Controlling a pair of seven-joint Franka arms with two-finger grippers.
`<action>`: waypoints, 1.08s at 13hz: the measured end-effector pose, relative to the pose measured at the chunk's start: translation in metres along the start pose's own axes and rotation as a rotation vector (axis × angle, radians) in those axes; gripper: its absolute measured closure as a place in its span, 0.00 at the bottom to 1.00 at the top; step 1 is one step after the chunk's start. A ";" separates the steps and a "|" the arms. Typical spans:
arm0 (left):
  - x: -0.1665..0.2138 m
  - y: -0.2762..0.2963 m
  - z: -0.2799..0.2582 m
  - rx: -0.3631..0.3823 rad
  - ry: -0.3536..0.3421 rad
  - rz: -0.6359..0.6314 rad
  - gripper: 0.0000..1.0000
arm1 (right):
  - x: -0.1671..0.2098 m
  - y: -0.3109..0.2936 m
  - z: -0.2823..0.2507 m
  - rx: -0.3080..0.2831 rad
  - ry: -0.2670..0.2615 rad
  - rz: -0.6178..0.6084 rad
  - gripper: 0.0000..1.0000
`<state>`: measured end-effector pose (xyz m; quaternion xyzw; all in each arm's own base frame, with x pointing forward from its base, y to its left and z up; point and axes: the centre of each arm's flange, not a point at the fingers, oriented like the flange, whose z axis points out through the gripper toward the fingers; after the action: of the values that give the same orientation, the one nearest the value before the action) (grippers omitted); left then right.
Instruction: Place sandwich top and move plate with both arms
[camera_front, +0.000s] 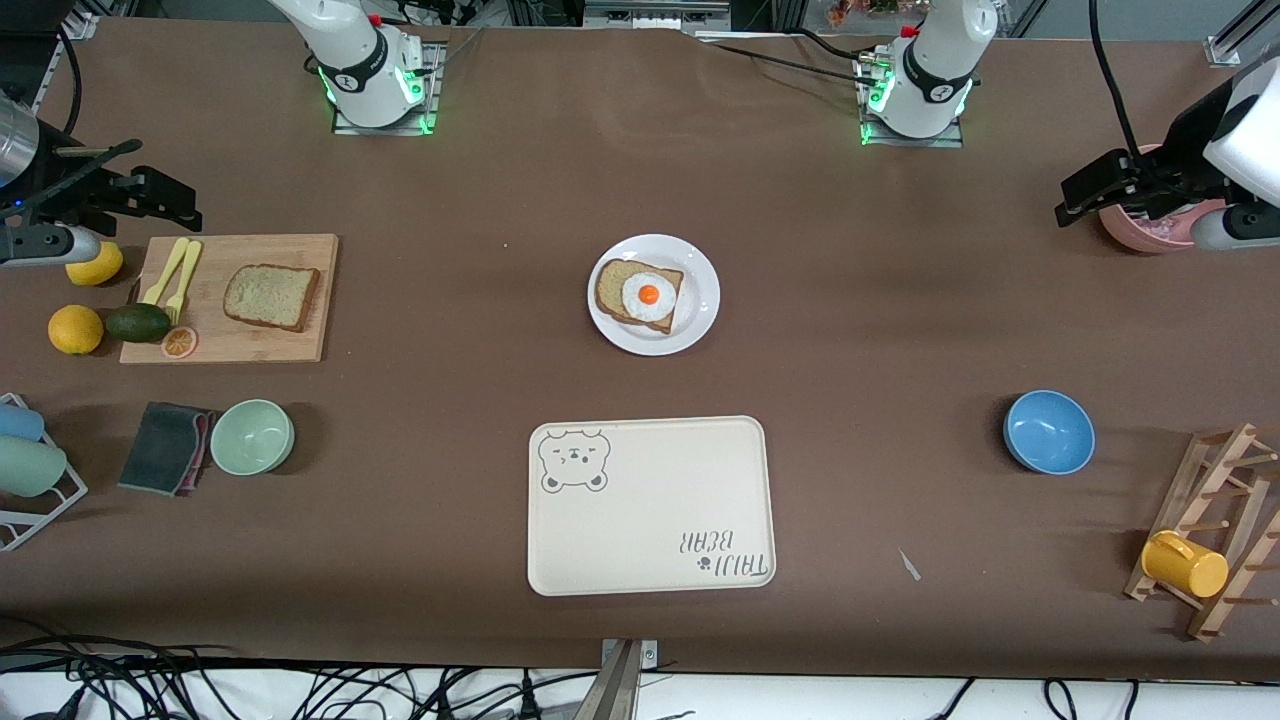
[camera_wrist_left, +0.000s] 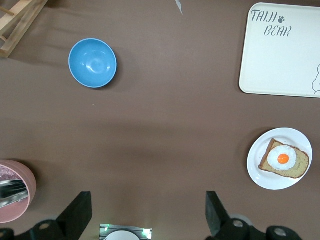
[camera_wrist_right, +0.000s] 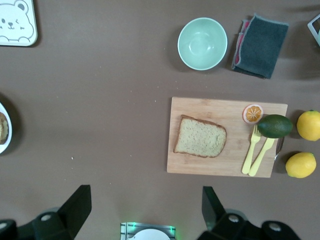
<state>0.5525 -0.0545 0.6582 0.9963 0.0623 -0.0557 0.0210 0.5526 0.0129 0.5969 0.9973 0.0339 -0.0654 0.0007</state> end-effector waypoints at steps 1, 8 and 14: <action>0.000 0.000 0.000 0.000 0.000 0.000 0.00 | 0.001 0.002 0.000 0.001 0.007 0.012 0.02; 0.000 0.000 0.000 0.000 0.000 0.000 0.00 | 0.007 0.004 0.003 0.049 0.028 0.036 0.01; 0.000 0.000 0.000 0.000 0.000 0.000 0.00 | 0.007 0.019 0.002 0.054 0.034 0.065 0.01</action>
<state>0.5525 -0.0545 0.6582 0.9963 0.0622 -0.0557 0.0210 0.5609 -0.0060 0.5939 0.9985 -0.0004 -0.0494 -0.0248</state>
